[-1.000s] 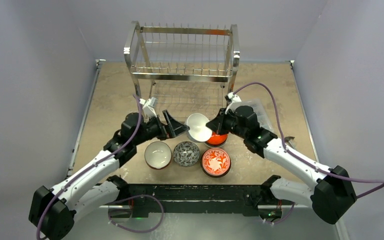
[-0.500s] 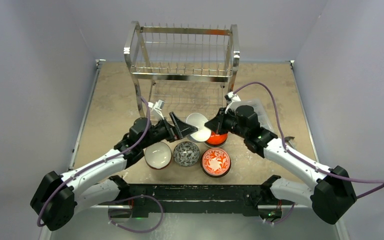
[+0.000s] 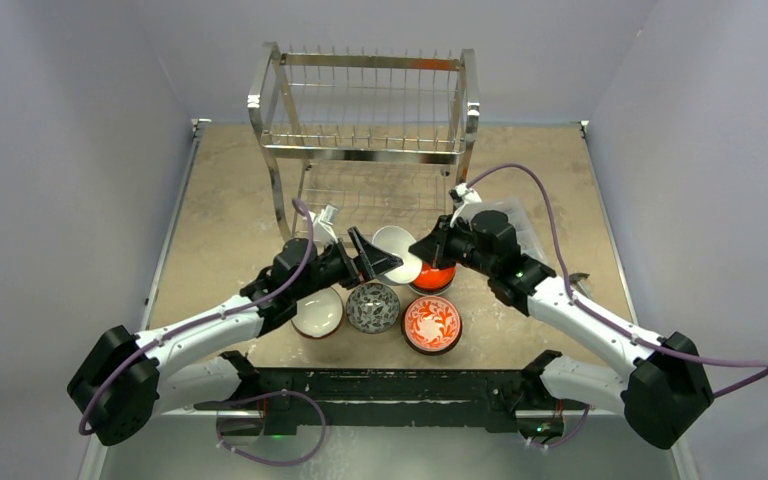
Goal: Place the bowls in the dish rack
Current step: Adjust the dish rack at the center of the board.
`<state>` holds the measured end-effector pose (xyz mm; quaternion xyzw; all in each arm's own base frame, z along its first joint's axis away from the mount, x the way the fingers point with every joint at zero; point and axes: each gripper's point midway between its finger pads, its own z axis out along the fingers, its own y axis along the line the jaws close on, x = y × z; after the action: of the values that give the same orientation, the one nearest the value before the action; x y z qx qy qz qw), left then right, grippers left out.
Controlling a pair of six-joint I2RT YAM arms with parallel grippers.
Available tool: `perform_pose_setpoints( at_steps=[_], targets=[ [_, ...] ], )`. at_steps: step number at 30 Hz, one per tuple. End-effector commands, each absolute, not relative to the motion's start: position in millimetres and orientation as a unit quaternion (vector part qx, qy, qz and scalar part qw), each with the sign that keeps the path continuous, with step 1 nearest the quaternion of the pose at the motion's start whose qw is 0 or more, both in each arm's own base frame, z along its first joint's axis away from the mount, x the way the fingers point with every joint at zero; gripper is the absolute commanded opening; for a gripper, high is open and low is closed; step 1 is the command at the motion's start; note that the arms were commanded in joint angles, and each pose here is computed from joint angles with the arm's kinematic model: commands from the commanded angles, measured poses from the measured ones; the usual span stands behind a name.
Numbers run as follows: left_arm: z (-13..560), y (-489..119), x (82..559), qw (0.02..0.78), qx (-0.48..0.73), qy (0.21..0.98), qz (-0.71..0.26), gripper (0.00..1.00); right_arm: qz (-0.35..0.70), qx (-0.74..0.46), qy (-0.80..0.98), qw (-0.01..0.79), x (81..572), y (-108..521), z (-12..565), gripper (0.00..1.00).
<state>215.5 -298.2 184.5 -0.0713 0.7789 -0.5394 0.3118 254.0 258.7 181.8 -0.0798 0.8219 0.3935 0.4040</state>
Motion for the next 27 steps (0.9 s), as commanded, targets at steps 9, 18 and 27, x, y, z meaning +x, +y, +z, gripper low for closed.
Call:
perform_pose_setpoints(
  at_steps=[9,18,27],
  targets=[
    [191.8,-304.9,212.6,0.303,-0.085,0.756,-0.574,0.96,0.431,-0.080,0.771,0.462,262.7,264.2,236.5,0.00],
    [191.4,-309.6,216.9,0.306,-0.086,0.756,-0.572,0.92,0.428,-0.086,0.774,0.459,265.5,266.9,230.0,0.00],
    [183.4,-313.3,226.8,0.318,-0.078,0.783,-0.529,0.86,0.404,-0.084,0.784,0.464,274.3,264.3,221.7,0.00]
  ],
)
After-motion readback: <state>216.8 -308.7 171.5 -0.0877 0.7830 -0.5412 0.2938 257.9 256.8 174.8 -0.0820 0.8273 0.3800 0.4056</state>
